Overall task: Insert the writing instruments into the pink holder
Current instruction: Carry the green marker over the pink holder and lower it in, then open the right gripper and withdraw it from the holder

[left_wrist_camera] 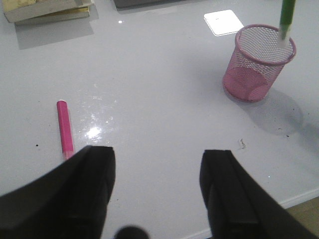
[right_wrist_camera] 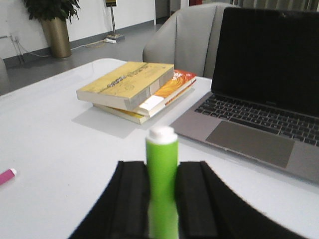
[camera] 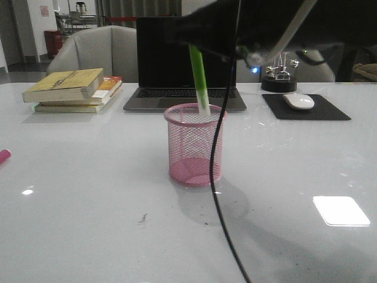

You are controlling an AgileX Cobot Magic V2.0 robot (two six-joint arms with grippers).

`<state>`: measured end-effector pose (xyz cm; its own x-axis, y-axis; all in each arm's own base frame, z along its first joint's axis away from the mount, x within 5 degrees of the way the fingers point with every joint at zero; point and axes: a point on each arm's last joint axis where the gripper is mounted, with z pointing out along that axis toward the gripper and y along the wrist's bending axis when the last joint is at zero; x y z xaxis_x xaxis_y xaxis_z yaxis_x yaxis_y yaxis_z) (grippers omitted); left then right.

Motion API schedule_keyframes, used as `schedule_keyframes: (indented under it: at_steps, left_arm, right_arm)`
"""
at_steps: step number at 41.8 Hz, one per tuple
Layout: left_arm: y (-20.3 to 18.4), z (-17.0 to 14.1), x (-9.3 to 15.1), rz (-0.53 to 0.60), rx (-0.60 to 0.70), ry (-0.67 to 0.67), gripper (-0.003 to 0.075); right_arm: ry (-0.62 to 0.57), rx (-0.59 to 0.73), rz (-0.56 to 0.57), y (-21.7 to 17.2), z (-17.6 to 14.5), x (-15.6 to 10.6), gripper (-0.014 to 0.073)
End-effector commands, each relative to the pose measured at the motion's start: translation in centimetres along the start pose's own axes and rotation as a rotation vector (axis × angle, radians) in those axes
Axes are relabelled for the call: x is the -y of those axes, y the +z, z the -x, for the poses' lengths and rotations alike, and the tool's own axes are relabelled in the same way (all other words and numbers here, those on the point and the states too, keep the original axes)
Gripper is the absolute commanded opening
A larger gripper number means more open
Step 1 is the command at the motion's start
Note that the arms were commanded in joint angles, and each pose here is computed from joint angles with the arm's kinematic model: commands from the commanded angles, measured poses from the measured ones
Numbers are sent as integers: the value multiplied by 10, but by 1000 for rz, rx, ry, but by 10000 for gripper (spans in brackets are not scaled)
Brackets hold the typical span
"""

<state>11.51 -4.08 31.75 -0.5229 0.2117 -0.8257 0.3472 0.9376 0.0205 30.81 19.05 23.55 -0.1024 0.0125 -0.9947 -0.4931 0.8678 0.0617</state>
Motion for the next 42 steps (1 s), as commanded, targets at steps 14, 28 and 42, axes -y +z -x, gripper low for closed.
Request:
schedule_keyframes:
  at_steps: [14, 28, 42]
  left_arm:
    - [-6, 17, 1, -8, 114, -6, 433]
    - [-6, 18, 1, -7, 123, -6, 433]
    - [-6, 18, 1, -7, 123, -6, 433]
  right_arm:
    - [-8, 115, 7, -11, 36, -2, 492]
    - [-91, -140, 41, -122, 112, -6, 492]
    - [-104, -285, 66, -236, 117, -4, 492]
